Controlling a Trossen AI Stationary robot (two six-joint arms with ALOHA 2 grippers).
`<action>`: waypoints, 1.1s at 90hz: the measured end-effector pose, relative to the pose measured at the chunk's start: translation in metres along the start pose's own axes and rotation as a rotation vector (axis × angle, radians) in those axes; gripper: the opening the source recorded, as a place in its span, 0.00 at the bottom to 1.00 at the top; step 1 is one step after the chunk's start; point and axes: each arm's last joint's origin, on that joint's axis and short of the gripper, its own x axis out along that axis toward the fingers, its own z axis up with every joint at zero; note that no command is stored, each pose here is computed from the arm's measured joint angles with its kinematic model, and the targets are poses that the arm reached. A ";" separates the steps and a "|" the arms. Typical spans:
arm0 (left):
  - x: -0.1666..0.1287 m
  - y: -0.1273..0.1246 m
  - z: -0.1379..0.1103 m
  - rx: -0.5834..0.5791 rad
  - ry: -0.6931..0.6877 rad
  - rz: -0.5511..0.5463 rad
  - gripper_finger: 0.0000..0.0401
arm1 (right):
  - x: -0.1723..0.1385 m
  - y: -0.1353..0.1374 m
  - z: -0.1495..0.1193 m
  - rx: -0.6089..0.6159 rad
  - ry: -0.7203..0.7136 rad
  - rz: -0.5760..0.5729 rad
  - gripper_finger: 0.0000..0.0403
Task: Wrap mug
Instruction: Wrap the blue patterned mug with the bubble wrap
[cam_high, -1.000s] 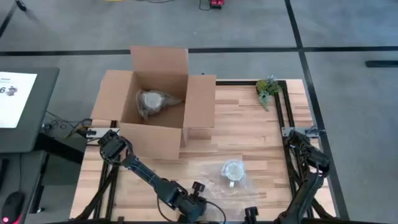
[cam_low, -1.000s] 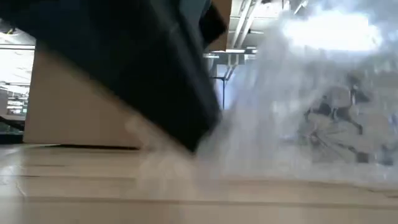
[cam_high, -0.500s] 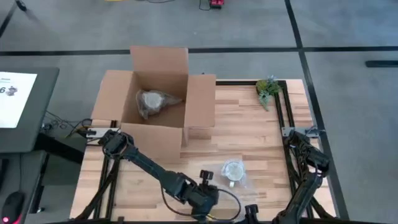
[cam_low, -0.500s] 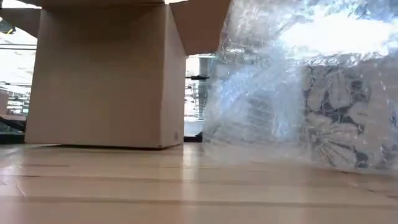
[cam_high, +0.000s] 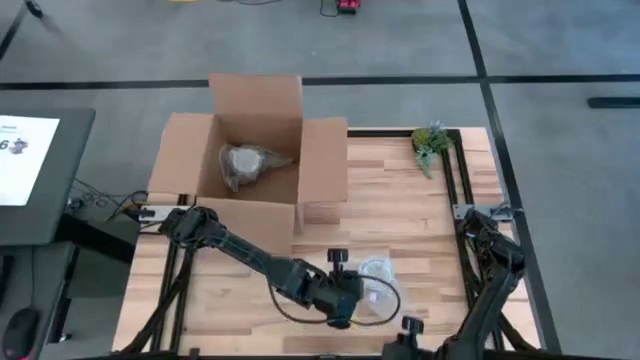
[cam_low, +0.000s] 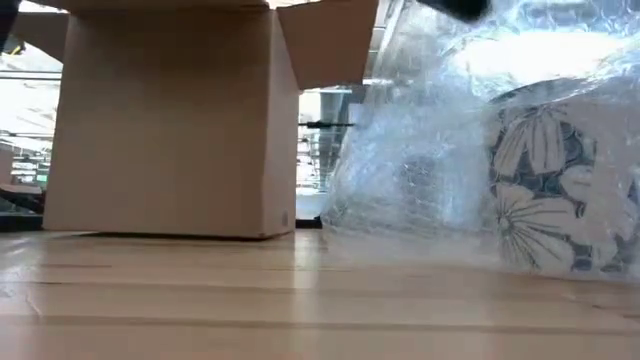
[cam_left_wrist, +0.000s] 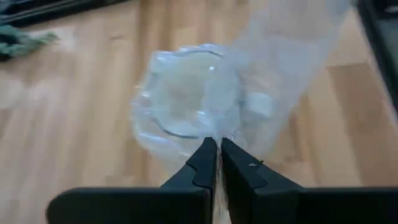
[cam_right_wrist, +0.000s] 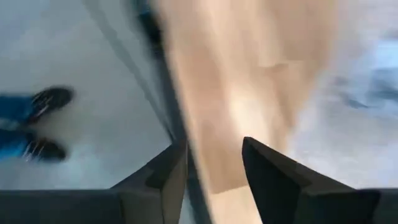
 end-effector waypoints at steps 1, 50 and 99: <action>0.000 0.001 0.000 -0.002 -0.002 0.002 0.00 | -0.001 -0.001 0.002 0.009 0.001 -0.008 0.33; 0.015 0.032 0.005 -0.127 -0.018 0.174 0.00 | -0.054 -0.060 0.085 0.021 0.017 -0.115 0.01; 0.019 0.033 0.004 -0.173 -0.008 0.159 0.00 | -0.031 -0.079 0.049 0.407 -0.218 -0.112 0.00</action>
